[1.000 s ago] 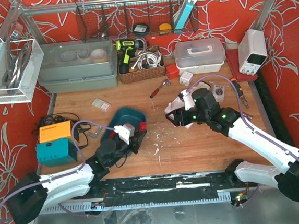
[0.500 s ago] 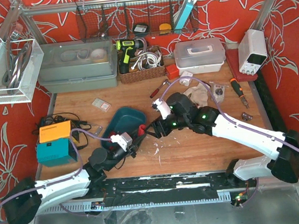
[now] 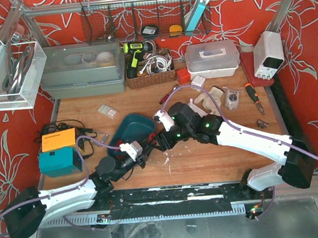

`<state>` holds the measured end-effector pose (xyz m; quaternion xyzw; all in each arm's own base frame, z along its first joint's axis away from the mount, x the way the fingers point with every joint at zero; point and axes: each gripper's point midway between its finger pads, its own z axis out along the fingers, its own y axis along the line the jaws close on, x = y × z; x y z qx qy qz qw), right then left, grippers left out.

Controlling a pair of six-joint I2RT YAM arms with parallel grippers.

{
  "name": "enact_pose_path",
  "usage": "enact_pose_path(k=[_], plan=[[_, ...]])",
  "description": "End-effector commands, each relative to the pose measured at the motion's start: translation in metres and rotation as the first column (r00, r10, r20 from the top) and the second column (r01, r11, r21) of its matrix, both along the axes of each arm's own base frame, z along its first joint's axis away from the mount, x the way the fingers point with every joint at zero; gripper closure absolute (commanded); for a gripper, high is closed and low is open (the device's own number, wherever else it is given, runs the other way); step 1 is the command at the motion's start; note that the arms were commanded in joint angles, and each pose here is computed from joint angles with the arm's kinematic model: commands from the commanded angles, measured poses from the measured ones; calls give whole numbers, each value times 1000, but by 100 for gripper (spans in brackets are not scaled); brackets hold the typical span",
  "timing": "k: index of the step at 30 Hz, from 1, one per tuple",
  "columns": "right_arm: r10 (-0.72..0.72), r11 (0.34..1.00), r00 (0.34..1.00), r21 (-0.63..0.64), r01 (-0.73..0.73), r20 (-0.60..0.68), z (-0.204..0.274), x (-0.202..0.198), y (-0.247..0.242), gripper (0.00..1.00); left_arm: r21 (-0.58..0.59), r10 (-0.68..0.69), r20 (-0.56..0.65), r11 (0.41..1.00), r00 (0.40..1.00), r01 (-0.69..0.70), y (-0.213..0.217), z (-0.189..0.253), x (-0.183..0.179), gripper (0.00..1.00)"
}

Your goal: Install the large spring

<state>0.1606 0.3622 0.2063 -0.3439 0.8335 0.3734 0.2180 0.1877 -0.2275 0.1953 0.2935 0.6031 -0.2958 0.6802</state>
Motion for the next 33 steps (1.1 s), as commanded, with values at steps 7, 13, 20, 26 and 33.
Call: enact_pose_path(k=[7, 13, 20, 26, 33], plan=[[-3, 1000, 1000, 14, 3, 15, -1, 6, 14, 40, 5, -35, 35, 999, 999, 35, -1, -5, -9, 100], [-15, 1000, 1000, 8, 15, 22, -3, 9, 13, 62, 9, -33, 35, 999, 999, 33, -1, -5, -9, 100], [-48, 999, 996, 0, 48, 72, -1, 16, 8, 93, -1, 27, 15, 1000, 1000, -27, 6, -6, -1, 72], [-175, 982, 964, -38, 186, 198, 2, 42, -16, 100, -6, 95, -23, 995, 995, -95, 14, -9, 9, 36], [-366, 887, 836, -119, 446, 409, 1, 96, -82, 100, 1, 164, -61, 986, 985, -164, 21, -12, 19, 7]])
